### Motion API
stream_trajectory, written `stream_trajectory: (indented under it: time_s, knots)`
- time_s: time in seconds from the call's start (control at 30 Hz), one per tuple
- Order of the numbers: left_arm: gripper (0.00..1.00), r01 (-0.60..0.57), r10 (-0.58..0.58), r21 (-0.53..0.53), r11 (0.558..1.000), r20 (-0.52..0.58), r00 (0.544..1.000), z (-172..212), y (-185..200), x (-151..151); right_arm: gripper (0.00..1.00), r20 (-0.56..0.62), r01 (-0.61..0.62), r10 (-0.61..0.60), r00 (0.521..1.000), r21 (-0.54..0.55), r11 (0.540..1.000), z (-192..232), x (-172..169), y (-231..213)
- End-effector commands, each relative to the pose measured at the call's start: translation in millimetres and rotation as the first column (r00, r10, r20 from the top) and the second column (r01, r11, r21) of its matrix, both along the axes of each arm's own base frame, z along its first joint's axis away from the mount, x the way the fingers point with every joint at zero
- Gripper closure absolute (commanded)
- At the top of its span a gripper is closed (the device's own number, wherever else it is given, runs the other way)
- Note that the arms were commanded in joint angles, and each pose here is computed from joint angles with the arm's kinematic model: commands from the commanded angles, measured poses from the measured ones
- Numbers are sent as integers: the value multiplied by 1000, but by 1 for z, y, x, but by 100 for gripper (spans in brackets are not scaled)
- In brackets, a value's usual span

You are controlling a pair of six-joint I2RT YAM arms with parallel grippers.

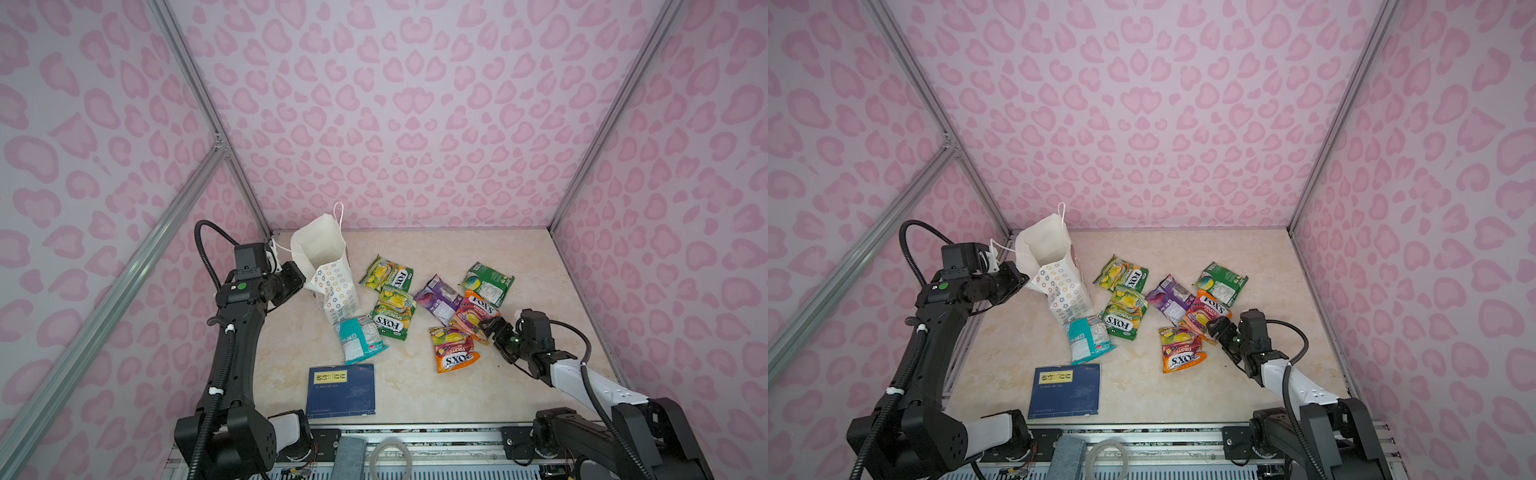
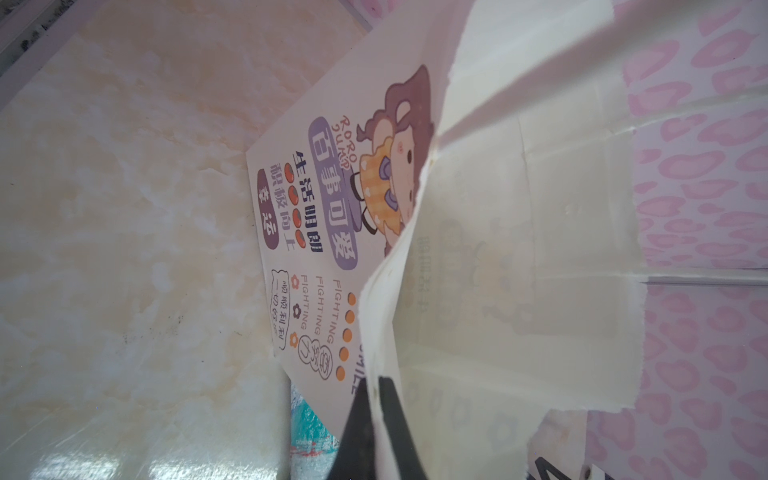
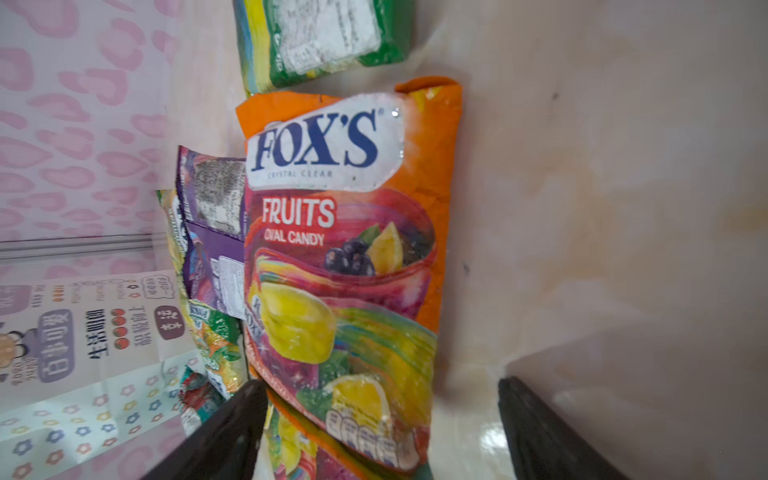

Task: Place the snacks into the paper bag
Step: 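Grasp the orange Fox's Fruits candy bag with the right gripper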

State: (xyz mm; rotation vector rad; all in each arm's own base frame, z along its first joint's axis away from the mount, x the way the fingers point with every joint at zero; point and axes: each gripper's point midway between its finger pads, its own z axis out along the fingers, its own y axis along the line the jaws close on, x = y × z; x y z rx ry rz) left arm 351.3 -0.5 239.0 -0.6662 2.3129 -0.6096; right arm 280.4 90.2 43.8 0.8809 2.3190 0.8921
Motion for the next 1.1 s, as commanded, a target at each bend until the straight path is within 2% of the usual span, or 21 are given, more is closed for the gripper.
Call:
stream_trajectory:
  time_s: [0.0, 0.2, 0.47, 0.63, 0.8, 0.93, 1.07]
  knots:
    - [95, 5, -6, -15, 1000, -18, 1000, -4, -3, -5, 10, 31, -30, 26, 999, 122, 992, 7, 9, 17]
    - [95, 6, -7, -17, 1000, -16, 1000, -4, -3, -5, 14, 41, -35, 26, 999, 227, 973, 1, 20, 28]
    - [94, 6, -6, -18, 1000, -13, 1000, -4, -3, -4, 22, 44, -6, -6, 999, 270, 963, -11, 30, 30]
    - [94, 6, -7, -22, 1000, -12, 1000, -4, -3, -4, 37, 39, 37, -52, 998, 322, 946, -23, 34, 29]
    - [94, 8, -8, -25, 1000, -12, 1000, -4, -3, -4, 56, 56, 73, -106, 993, 416, 907, -31, 38, 31]
    - [94, 5, -5, -25, 1000, -11, 1000, -4, -2, -4, 66, 48, 94, -133, 990, 484, 870, -41, 37, 32]
    - [94, 6, -6, -27, 1000, -12, 1000, -5, -2, -3, 69, 8, 101, -118, 993, 458, 883, -60, 31, 36]
